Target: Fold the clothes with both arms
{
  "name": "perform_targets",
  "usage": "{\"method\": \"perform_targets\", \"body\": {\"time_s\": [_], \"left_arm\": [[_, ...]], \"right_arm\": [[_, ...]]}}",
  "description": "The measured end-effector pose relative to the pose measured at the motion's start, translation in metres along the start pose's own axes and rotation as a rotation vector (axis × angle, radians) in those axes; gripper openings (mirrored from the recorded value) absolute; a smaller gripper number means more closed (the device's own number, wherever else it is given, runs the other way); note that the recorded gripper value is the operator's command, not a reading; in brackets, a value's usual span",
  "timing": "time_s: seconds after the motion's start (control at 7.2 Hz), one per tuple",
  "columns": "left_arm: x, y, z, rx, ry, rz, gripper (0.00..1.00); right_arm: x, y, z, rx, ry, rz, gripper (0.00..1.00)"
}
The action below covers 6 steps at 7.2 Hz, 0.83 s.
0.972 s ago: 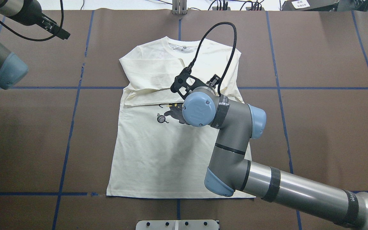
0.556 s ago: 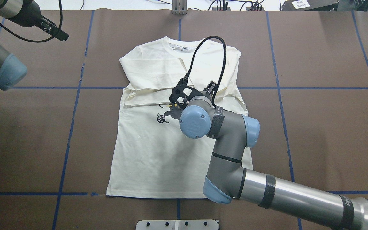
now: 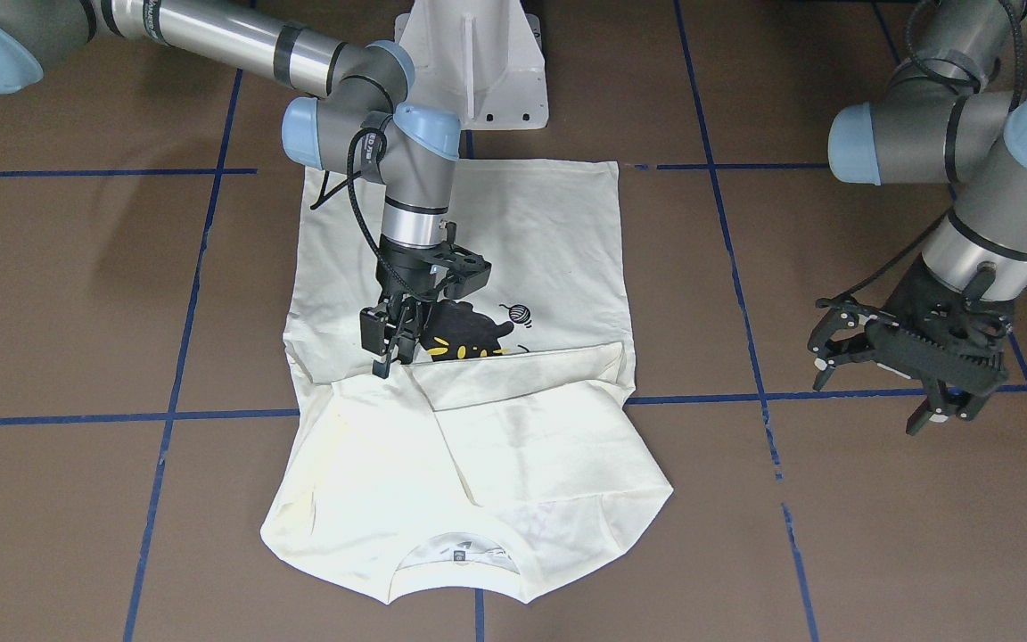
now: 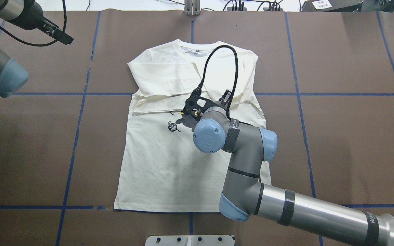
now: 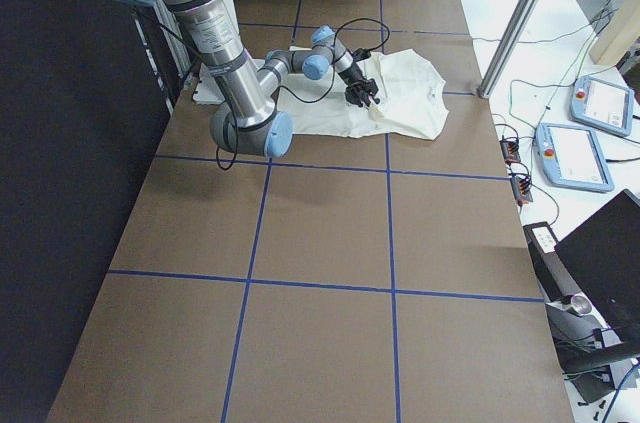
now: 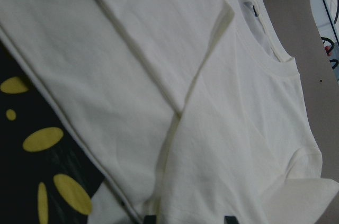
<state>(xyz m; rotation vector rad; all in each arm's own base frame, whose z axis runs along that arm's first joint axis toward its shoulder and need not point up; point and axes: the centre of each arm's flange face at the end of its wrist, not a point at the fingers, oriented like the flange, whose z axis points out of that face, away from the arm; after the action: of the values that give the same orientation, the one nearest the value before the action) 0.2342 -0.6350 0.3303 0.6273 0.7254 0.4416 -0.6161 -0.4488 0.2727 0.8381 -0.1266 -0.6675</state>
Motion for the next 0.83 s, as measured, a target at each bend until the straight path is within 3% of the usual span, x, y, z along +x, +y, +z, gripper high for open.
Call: {"method": "perform_targets", "body": {"time_s": [0.56, 0.83], "left_arm": [[0.003, -0.001, -0.002, 0.005, 0.003, -0.021, 1.00], [0.009, -0.004, -0.007, 0.016, 0.010, -0.041, 1.00]], "right_arm": [[0.015, -0.008, -0.001, 0.012, 0.006, -0.002, 0.00], [0.068, -0.012, 0.012, -0.001, 0.042, 0.010, 0.00]]}}
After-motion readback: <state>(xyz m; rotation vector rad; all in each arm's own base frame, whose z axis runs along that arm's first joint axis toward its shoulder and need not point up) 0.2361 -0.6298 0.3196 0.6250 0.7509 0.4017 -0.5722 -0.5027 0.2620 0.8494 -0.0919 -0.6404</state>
